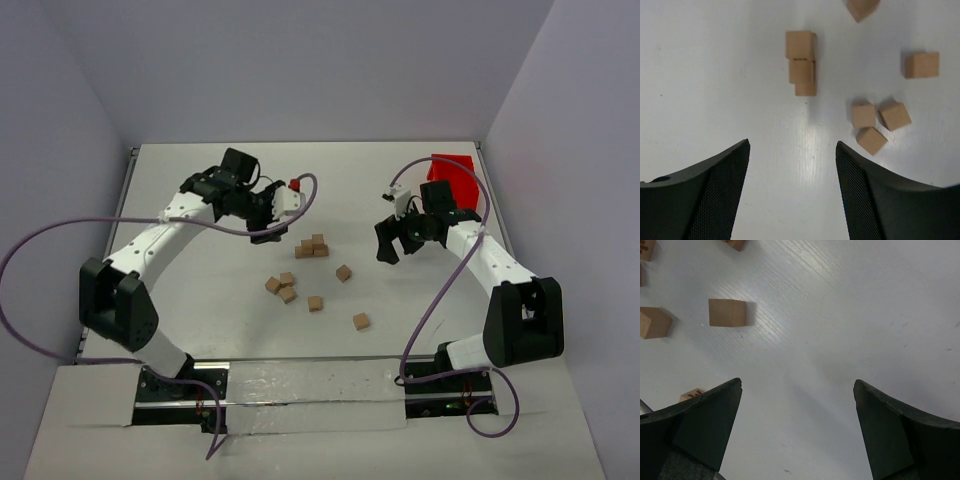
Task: Build the wood block tower
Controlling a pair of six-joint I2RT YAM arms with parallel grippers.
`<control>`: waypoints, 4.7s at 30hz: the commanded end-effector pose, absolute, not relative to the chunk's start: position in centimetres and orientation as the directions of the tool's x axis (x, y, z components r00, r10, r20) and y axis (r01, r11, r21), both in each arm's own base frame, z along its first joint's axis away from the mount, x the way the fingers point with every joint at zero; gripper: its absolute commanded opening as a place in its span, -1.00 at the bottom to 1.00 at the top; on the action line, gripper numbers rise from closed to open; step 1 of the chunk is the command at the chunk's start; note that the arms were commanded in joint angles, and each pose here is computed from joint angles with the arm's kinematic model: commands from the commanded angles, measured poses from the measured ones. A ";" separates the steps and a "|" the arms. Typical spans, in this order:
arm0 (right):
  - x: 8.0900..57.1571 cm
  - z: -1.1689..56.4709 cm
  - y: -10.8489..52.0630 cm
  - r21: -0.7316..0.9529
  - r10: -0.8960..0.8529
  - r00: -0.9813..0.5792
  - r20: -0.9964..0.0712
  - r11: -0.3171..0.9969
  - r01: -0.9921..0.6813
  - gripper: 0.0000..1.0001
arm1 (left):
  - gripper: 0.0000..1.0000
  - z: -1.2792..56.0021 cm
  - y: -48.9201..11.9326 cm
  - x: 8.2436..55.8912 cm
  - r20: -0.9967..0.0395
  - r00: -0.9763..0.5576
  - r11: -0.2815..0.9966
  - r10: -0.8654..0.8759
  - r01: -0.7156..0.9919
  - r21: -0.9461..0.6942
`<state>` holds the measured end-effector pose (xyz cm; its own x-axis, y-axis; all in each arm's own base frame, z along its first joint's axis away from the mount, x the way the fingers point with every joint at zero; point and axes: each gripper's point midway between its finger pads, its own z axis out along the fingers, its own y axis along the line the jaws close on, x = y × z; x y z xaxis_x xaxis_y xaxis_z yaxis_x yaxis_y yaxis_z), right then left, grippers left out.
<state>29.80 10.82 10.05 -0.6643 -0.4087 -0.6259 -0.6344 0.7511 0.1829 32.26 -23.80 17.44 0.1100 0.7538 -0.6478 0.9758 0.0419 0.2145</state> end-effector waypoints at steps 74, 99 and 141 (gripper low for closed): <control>31.1 10.3 10.4 0.171 -0.416 -0.669 -0.616 0.758 -0.629 0.99 | -0.93 10.7 -28.9 33.8 -0.611 -0.062 0.100 0.789 0.995 0.029; 30.8 10.2 10.4 0.172 -0.422 -0.672 -0.609 0.757 -0.631 0.99 | -0.61 9.5 -30.1 34.6 -0.589 -0.043 0.090 0.807 0.995 0.050; 30.6 10.1 10.5 0.179 -0.427 -0.673 -0.604 0.750 -0.637 0.99 | 0.09 8.2 -30.7 34.9 -0.564 -0.024 0.072 0.826 0.995 0.063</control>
<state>29.47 10.46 8.59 -0.7007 -0.4287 -0.5703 -0.6251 0.7542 0.2011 33.87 -29.49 7.01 -0.0551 0.8445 -0.5327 0.9966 0.0794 0.0227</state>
